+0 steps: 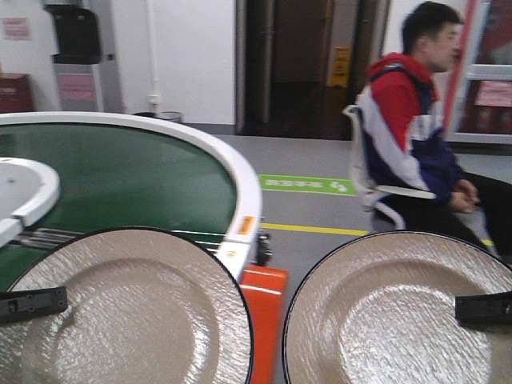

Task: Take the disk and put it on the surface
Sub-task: 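Hold both plates raised while the base drives to the steel table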

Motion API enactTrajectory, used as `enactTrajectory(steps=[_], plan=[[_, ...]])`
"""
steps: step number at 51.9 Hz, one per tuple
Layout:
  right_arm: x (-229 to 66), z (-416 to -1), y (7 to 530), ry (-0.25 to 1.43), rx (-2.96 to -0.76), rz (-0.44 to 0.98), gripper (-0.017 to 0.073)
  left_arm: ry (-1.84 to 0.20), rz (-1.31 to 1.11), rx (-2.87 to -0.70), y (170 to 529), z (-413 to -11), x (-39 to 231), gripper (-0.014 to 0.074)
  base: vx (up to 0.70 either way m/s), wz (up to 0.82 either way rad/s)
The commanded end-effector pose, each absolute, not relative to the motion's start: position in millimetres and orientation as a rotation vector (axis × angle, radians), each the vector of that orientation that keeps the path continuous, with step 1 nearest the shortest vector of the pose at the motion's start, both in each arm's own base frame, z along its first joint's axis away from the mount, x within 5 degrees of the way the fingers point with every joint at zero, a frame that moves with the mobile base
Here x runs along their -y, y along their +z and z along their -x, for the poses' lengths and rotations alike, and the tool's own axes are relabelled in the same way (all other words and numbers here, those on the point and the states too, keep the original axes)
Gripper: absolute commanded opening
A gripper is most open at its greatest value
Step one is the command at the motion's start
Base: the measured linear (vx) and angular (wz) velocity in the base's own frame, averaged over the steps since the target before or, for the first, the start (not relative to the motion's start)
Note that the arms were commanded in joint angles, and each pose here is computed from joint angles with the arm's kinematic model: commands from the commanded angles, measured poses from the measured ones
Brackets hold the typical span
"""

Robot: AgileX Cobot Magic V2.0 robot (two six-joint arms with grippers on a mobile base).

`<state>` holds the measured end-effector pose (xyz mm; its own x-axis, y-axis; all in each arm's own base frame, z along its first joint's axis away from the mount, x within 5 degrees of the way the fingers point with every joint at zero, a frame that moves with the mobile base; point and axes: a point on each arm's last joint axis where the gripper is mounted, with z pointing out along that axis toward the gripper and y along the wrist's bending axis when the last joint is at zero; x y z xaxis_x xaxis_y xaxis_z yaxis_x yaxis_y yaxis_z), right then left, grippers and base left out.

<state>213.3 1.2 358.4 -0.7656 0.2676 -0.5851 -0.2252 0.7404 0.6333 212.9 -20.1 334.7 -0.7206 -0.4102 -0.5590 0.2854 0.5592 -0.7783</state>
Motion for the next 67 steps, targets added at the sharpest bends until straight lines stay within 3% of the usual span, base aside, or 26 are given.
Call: enactTrajectory(steps=[1,42,67], plan=[[-6.3,-211.5,379.8,1.012,-2.125,-0.049,-0.0009,-1.325,0.12,-1.904,359.7,-209.9,24.7,-0.0005,-0.13,-0.56],[-6.4,-211.3,379.9,1.012,-2.125,-0.05,-0.0009,-1.325,0.12,-1.904,359.7,-209.9,24.7,-0.0005,-0.06,-0.55],[-6.4,-211.3,379.9,1.013,-2.125,-0.049,-0.0009,-1.325,0.12,-1.904,359.7,-209.9,24.7,-0.0005,0.09,-0.28]])
